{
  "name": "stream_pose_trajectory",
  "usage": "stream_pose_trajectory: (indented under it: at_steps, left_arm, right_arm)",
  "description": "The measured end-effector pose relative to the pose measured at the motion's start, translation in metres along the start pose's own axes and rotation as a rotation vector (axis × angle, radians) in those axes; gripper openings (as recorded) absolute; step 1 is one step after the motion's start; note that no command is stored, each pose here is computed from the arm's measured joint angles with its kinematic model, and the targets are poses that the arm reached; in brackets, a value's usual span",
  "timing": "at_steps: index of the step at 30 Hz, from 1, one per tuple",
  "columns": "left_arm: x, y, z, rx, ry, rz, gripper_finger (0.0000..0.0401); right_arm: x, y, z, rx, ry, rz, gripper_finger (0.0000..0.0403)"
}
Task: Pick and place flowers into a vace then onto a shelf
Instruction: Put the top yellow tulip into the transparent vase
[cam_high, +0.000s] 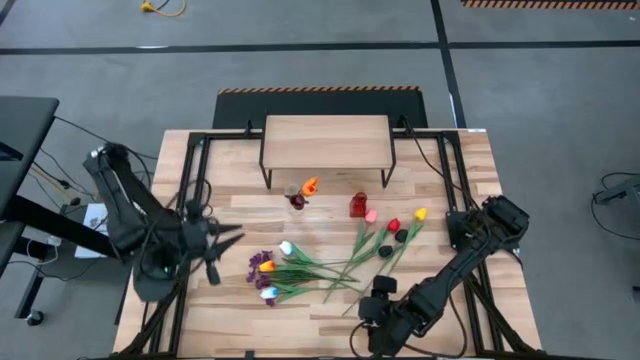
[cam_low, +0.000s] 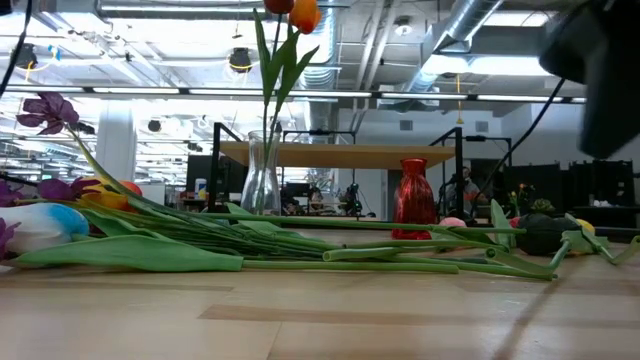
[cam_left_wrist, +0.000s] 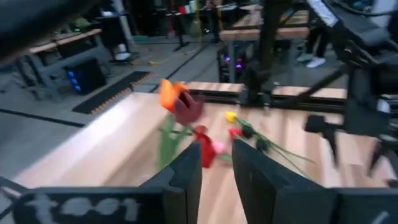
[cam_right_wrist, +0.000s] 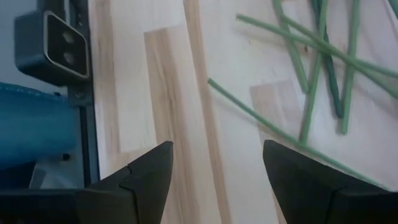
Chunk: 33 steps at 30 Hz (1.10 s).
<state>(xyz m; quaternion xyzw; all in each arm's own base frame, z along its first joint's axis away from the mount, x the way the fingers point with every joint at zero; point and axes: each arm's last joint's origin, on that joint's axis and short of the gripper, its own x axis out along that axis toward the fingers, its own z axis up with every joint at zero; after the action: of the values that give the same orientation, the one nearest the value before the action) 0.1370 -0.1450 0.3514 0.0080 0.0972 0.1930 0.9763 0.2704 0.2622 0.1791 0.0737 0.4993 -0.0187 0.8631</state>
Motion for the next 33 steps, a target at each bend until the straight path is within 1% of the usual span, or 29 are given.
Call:
stream_pose_trajectory:
  at_steps: [5,9,14,16,19,23,26,29,33]
  left_arm:
    - [-0.003,-0.02,-0.038,-0.043,-0.036,-0.081,0.0069]
    - [0.001,-0.029,-0.065,-0.059,-0.048,-0.169,0.0068]
    - [0.007,-0.029,-0.088,-0.117,-0.106,-0.174,0.0068]
    - [0.009,-0.028,-0.092,-0.135,-0.123,-0.176,0.0068]
    - [0.008,-0.028,-0.085,-0.146,-0.153,-0.185,0.0068]
    - [0.008,-0.03,-0.084,-0.119,-0.15,-0.272,0.0068]
    - [0.01,-0.031,-0.084,-0.111,-0.143,-0.312,0.0068]
    - [0.01,-0.031,-0.084,-0.113,-0.142,-0.316,0.0068]
    - [0.01,-0.031,-0.084,-0.112,-0.142,-0.316,0.0068]
  right_arm:
    - [-0.004,0.004,-0.01,-0.022,0.02,-0.015,0.024]
    - [-0.005,0.003,-0.016,-0.051,0.051,-0.046,0.024]
    - [-0.006,-0.004,-0.021,-0.08,0.105,-0.115,0.024]
    - [-0.006,-0.008,-0.021,-0.094,0.127,-0.144,0.024]
    - [-0.006,-0.014,-0.021,-0.102,0.155,-0.182,0.024]
    - [-0.004,-0.02,-0.019,-0.098,0.17,-0.206,0.024]
    - [0.0,-0.026,-0.019,-0.1,0.18,-0.221,0.024]
    - [0.008,-0.035,-0.023,-0.112,0.209,-0.231,0.024]
    - [0.018,-0.047,-0.031,-0.086,0.25,-0.249,0.024]
